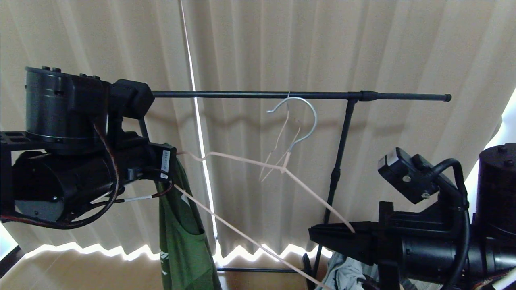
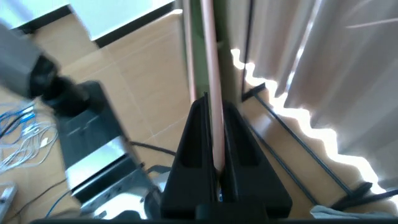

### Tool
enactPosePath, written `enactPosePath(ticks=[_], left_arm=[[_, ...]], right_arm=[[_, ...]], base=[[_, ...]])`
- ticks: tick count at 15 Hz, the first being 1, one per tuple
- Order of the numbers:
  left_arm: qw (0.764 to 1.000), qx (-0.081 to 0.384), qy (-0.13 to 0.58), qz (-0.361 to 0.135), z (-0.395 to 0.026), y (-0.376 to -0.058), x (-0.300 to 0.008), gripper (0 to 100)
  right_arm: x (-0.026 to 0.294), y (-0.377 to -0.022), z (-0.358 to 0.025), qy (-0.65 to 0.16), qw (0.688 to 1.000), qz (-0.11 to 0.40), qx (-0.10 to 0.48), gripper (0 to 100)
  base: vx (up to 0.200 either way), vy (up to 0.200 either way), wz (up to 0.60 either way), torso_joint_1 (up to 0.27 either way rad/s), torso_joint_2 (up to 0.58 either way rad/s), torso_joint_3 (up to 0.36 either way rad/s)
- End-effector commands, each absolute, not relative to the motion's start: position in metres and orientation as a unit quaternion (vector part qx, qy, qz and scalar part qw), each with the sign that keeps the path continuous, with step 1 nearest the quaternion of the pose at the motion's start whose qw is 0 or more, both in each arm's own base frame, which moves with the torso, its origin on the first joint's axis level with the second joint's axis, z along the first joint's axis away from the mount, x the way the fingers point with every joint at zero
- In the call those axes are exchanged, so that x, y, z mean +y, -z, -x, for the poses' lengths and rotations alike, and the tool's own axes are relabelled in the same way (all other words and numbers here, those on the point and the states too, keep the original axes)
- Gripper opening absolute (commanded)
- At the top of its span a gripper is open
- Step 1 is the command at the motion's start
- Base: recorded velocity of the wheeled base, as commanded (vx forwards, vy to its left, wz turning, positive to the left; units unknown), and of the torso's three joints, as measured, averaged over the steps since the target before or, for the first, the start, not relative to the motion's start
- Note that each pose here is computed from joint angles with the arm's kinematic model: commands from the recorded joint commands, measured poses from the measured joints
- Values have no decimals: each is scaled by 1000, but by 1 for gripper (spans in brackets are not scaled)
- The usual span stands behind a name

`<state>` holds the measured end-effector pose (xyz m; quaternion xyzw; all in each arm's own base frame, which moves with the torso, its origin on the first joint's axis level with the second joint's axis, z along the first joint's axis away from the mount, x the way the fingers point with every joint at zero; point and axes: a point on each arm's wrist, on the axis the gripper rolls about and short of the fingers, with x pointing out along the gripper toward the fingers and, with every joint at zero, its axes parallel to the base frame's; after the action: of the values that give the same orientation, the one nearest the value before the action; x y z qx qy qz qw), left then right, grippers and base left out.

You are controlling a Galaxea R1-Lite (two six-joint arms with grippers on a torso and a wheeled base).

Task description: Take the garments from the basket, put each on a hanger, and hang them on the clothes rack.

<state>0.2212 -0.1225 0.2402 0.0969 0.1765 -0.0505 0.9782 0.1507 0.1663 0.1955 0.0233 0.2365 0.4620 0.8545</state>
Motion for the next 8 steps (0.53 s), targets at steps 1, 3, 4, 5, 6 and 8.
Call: enactPosePath(ticks=[1,3,4,5,6,8], left_arm=[[978,178,48,-97,-222,-239,-125,0],[979,178,47,-91,-223,-238,-126,0],[979,178,46,-89,-223,-239,-126,0],[979,177,46,-88,-223,-239,-126,0],[979,178,46,-89,-223,-239,-126,0],[979,178,43,-89,-222,-239,-124,0]], right_arm=[[174,-191,-156,-458,854,-19,247,0],[184,-192,-151,-467,844,-36,260,0],[188,-195,-153,-454,847,-57,270,0],[193,-196,-158,-437,855,-65,272,0],[197,-195,-162,-427,861,-63,271,0],[205,-191,-170,-397,874,-63,273,0]], base=[[0,0,0,0,0,0],[0,0,0,0,0,0],[0,0,0,0,0,0],[0,0,0,0,0,0],[0,0,0,0,0,0],[0,0,0,0,0,0]])
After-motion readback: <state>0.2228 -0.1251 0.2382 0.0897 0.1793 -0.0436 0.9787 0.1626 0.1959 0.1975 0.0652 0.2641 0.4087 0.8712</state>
